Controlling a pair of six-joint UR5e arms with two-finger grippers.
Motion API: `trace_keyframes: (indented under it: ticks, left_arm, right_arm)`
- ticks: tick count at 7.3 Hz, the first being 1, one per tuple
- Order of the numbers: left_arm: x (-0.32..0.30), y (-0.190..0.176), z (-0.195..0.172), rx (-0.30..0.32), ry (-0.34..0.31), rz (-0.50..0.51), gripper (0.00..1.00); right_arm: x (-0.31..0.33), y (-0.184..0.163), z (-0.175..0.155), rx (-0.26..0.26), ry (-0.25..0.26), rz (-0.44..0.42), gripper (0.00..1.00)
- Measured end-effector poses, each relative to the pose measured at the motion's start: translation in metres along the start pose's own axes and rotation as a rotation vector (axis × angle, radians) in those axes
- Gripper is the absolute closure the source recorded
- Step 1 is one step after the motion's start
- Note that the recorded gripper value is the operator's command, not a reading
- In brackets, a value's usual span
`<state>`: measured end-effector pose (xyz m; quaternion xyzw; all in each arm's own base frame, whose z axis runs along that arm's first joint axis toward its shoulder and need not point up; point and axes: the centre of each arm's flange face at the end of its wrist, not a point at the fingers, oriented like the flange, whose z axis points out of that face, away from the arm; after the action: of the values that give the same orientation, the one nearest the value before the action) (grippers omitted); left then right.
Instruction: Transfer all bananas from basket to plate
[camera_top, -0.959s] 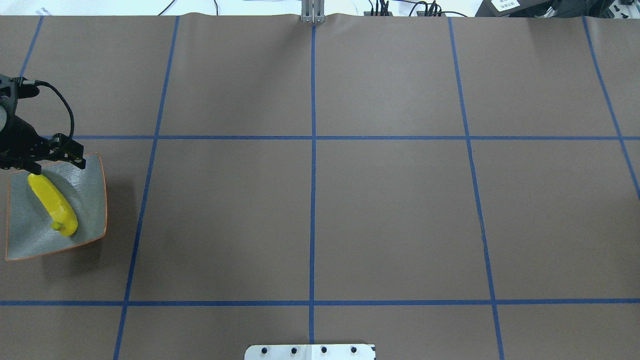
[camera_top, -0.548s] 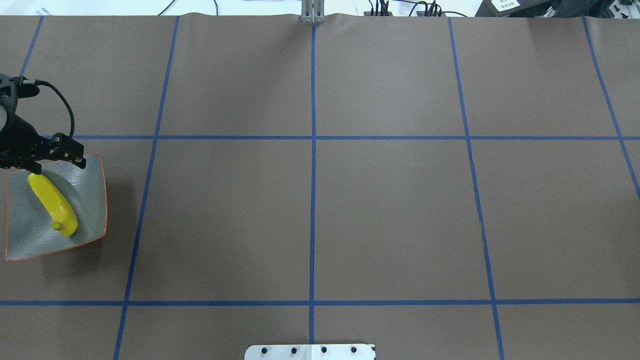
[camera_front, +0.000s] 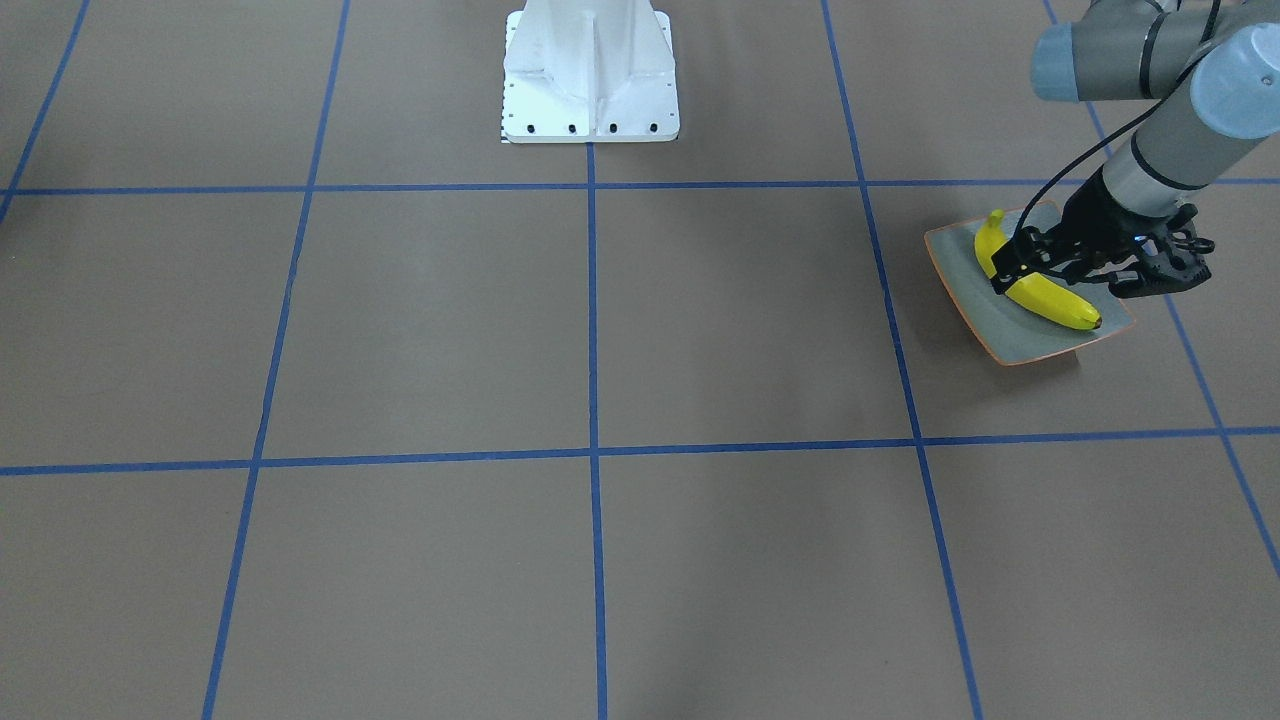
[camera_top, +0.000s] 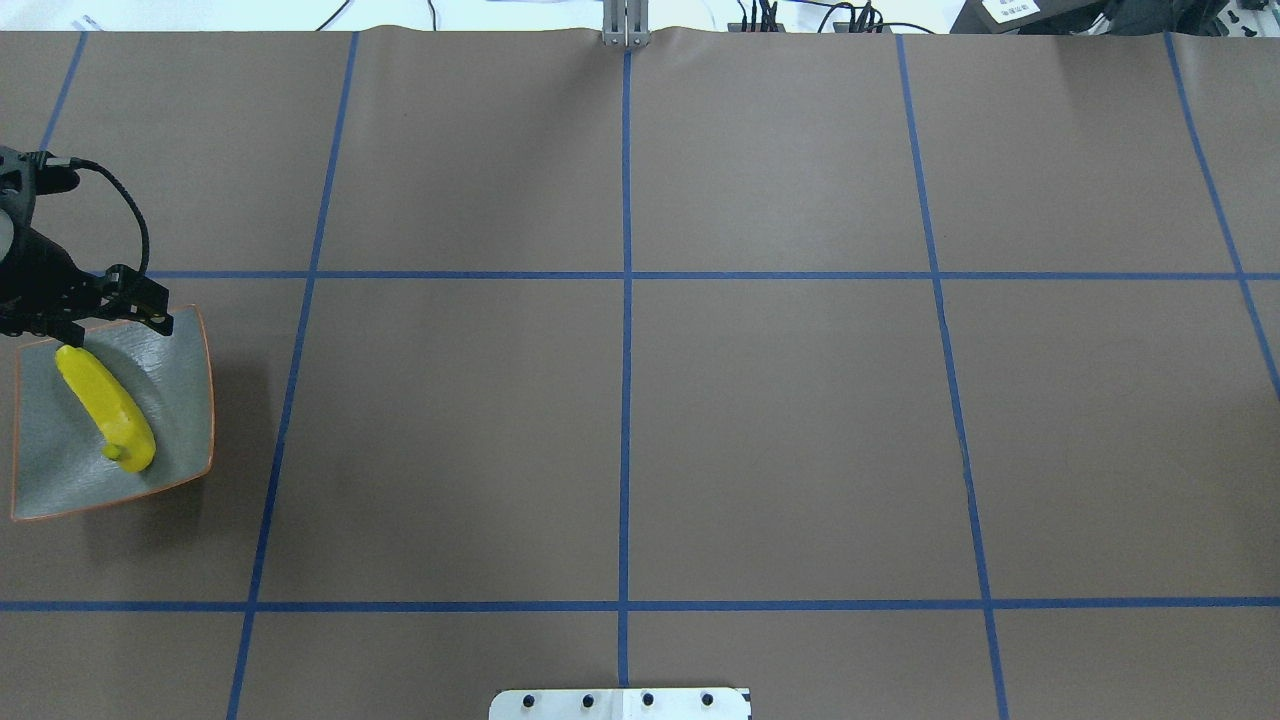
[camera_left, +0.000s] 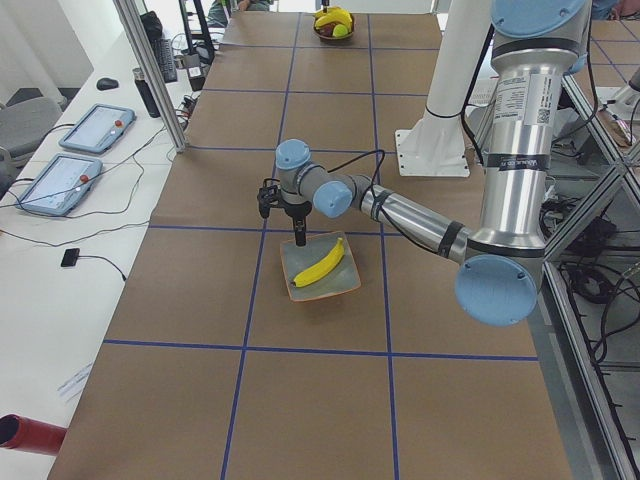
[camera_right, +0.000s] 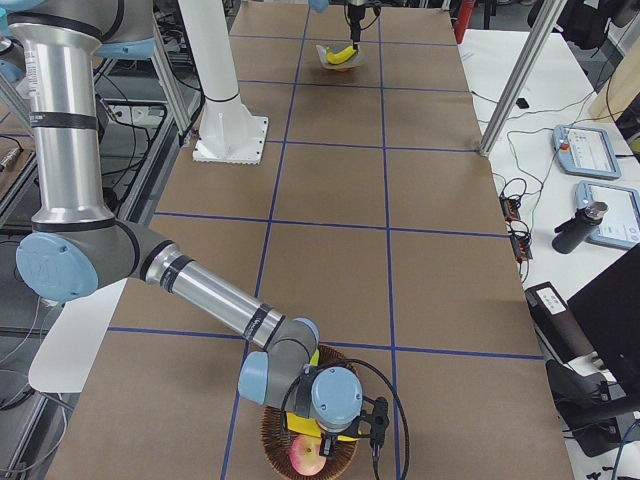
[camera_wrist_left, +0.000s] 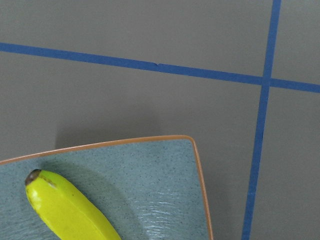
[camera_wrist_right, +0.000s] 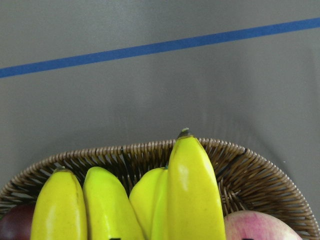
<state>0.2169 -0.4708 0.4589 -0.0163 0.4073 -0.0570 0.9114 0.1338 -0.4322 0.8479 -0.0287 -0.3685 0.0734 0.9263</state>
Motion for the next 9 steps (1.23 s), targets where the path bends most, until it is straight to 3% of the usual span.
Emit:
trace_keyframes:
  ticks: [3, 4, 5, 6, 9]
  left_arm:
    - [-0.001, 0.000, 0.000, 0.001, 0.001, 0.001, 0.00]
    - [-0.001, 0.000, 0.000, 0.002, 0.002, 0.001, 0.00]
    - [-0.001, 0.000, -0.001, 0.002, 0.003, 0.002, 0.00]
    - [-0.001, 0.000, -0.001, 0.003, 0.003, 0.002, 0.00]
    - [0.000, 0.000, -0.002, 0.004, 0.005, 0.003, 0.00]
  right_arm:
    - [-0.002, -0.005, 0.007, -0.016, 0.018, -0.006, 0.30]
    - [-0.003, -0.006, 0.008, -0.020, 0.019, -0.008, 0.40]
    - [-0.003, -0.005, 0.011, -0.025, 0.019, -0.009, 0.66]
    - [-0.003, -0.005, 0.013, -0.029, 0.020, -0.008, 0.99]
    - [-0.005, -0.007, 0.012, -0.026, 0.019, -0.034, 1.00]
